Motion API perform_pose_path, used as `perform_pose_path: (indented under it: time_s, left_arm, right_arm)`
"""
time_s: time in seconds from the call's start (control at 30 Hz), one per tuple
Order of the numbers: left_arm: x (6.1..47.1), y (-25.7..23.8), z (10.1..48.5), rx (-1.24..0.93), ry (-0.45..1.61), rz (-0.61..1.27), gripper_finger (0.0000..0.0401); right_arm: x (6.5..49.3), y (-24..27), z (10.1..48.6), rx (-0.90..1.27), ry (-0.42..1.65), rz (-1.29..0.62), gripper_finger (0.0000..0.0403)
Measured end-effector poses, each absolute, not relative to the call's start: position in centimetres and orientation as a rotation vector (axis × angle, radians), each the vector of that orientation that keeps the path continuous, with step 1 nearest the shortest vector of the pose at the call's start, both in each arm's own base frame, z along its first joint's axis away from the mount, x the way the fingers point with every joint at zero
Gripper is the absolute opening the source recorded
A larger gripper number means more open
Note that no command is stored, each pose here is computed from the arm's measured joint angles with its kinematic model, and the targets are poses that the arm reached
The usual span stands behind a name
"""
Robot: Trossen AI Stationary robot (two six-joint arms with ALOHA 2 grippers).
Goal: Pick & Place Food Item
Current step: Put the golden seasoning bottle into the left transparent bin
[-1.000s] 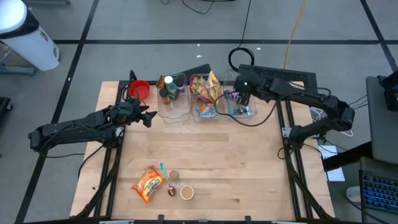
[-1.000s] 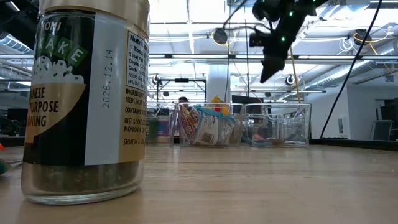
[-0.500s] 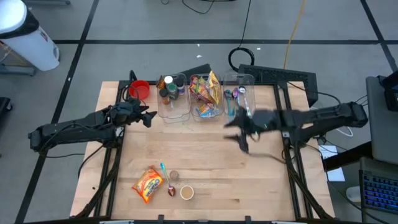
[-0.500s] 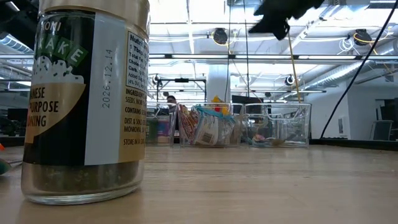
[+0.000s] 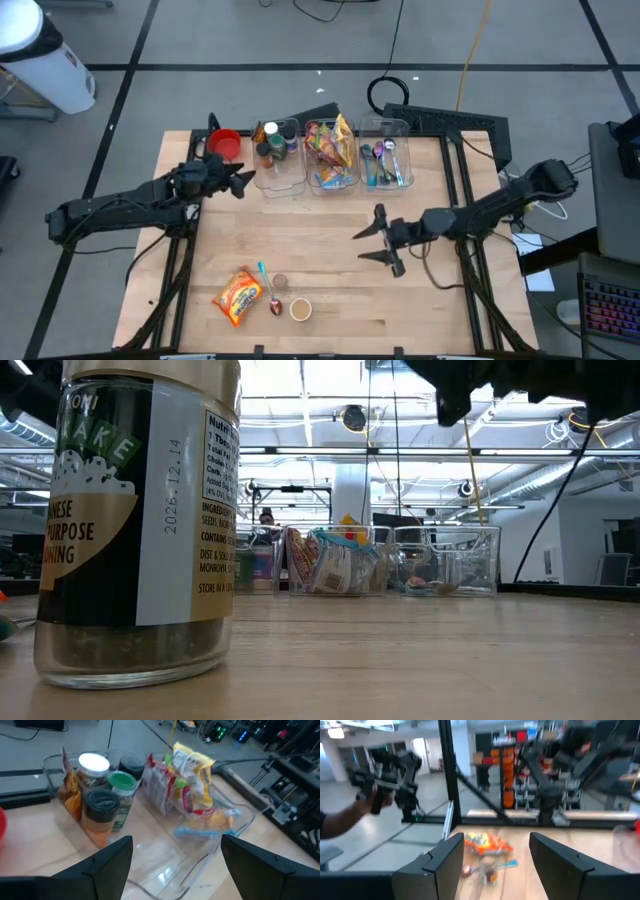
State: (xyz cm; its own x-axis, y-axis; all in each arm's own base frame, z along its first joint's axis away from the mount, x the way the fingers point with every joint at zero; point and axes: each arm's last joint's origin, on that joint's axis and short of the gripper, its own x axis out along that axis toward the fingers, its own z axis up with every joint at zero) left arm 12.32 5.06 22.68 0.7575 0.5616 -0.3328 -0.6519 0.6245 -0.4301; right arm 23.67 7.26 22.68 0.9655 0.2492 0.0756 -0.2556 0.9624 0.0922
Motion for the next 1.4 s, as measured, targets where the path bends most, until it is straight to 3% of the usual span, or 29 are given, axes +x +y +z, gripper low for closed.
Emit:
perform_pose_path:
  time_s: [0.4, 0.7, 0.83, 1.13, 1.4]
  left_arm:
    - [12.5, 5.1, 23.4, -0.566, 0.088, 0.682, 0.031]
    - [12.8, 5.2, 24.4, -0.569, -0.018, 0.654, 0.031]
    - [12.8, 5.2, 24.7, -0.597, -0.049, 0.645, 0.031]
    - [12.8, 5.2, 24.7, -0.622, -0.052, 0.63, 0.031]
    - [12.8, 5.2, 24.7, -0.639, -0.057, 0.629, 0.031]
  right_arm:
    - [29.6, 11.5, 16.4, 0.129, 0.215, 0.309, 0.0224]
    - [33.7, 14.8, 11.7, 0.153, 0.346, 0.451, 0.033]
    - [35.4, 16.3, 10.2, 0.134, 0.364, 0.434, 0.0356]
    - [39.1, 20.2, 8.1, 0.112, 0.329, 0.458, 0.0351]
    - [41.0, 20.5, 7.8, 0.057, 0.304, 0.313, 0.035]
